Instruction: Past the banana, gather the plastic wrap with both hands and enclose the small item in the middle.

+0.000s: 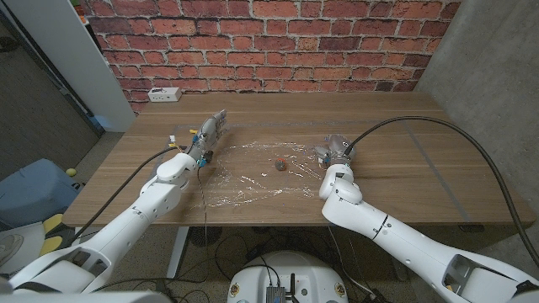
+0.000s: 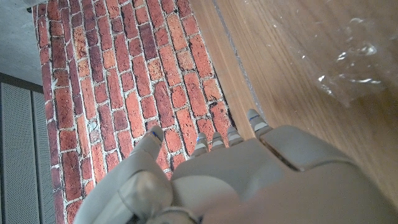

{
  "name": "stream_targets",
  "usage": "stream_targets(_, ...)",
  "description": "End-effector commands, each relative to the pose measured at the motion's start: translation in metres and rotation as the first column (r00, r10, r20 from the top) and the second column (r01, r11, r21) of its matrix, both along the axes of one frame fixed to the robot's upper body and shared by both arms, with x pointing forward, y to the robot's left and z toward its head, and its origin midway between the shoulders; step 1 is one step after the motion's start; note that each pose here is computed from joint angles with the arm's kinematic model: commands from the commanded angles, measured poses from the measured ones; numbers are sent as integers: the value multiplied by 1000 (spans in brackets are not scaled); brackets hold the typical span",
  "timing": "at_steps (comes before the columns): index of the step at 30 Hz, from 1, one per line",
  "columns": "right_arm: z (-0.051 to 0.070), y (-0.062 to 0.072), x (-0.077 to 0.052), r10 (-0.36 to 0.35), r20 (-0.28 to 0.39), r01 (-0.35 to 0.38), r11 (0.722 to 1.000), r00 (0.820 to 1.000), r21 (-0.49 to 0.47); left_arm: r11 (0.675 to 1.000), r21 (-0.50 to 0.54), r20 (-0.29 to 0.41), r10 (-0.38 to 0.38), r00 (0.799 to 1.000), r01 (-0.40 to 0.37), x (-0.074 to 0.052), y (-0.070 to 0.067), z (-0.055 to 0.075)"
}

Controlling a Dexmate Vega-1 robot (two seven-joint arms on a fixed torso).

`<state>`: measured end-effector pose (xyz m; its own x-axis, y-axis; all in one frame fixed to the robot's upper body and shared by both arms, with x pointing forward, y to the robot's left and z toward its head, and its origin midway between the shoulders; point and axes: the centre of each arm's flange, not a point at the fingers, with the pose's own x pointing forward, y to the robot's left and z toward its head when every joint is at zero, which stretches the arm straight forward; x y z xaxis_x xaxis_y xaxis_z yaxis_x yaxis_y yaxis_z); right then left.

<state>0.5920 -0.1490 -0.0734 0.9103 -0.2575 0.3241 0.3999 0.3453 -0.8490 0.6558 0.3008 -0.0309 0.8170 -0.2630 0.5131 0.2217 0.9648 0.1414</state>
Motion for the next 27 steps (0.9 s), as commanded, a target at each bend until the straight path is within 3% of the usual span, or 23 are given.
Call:
stream_targets(1, -2, -4, 22, -13, -93, 12, 1000, 996, -20, 1000, 3, 2, 11, 1000, -11, -1, -3, 3)
stream_targets(7, -5, -5, 31, -18, -136, 14, 999, 991, -30, 1000, 0, 0, 20, 1000, -20, -3, -1, 2)
stream_targets(10, -7, -3, 33, -21, -115, 15, 998, 993, -55, 1000, -3, 1, 25, 1000, -25, -4, 0, 2)
stream_targets(16, -9, 1, 30, 15, 63, -10, 997, 998, -79, 1000, -2, 0, 28, 1000, -28, -4, 1, 2)
stream_targets(21, -10, 1, 25, 67, 211, -54, 996, 975, -66, 999, 4, 0, 34, 999, -34, -4, 2, 2)
stream_targets(27, -3, -5, 21, 105, 289, -109, 994, 952, -3, 995, 63, 8, 80, 997, -81, -7, 4, 2)
